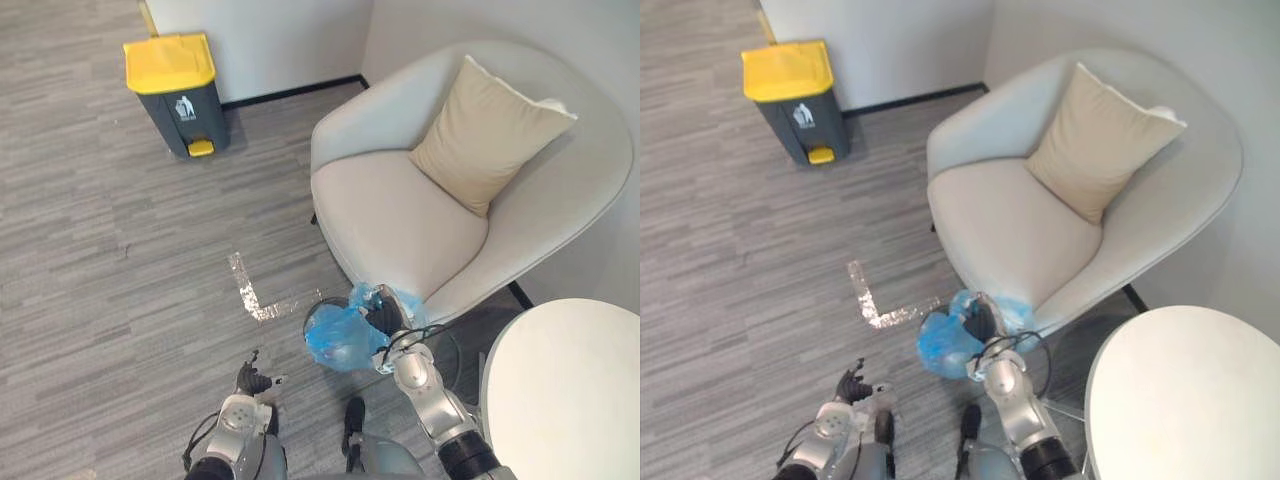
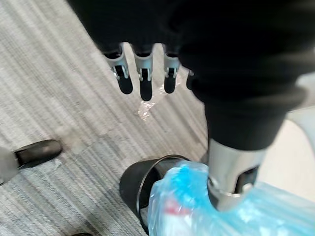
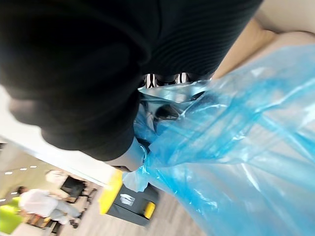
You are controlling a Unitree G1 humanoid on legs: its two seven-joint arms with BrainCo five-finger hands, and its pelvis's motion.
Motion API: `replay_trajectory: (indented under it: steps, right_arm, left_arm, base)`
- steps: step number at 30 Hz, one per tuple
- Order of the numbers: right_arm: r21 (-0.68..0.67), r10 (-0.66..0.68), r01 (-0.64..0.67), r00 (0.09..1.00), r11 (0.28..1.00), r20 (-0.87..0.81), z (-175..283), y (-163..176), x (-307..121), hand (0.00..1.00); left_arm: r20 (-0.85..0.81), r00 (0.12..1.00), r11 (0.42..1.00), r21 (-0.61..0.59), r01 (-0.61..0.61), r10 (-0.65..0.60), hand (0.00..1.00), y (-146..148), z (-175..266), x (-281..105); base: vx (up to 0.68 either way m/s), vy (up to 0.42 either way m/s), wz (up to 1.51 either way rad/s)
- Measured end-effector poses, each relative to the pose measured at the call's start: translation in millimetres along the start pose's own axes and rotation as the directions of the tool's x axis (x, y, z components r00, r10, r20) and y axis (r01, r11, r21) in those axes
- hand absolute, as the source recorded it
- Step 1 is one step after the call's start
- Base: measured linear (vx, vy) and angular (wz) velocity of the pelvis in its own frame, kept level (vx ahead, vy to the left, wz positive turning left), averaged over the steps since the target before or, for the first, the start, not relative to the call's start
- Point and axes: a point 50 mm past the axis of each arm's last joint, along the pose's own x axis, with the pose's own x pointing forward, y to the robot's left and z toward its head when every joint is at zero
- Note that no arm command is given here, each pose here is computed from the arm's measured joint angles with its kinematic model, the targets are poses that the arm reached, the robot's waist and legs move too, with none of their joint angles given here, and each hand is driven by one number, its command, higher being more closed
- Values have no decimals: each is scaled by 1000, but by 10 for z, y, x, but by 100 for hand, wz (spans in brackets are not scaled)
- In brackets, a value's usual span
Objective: Gather rubbish on tea table into small bin, then transfer packed bag to large trash can.
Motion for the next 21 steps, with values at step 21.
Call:
replay_trajectory:
  steps: [21]
  right_arm:
    - [-23, 77, -73, 956, 997, 283, 427, -429, 54, 100]
  left_arm:
    - [648, 755, 994, 106, 37, -97, 0, 185, 1396, -305]
  base:
    - [-3, 1, -8]
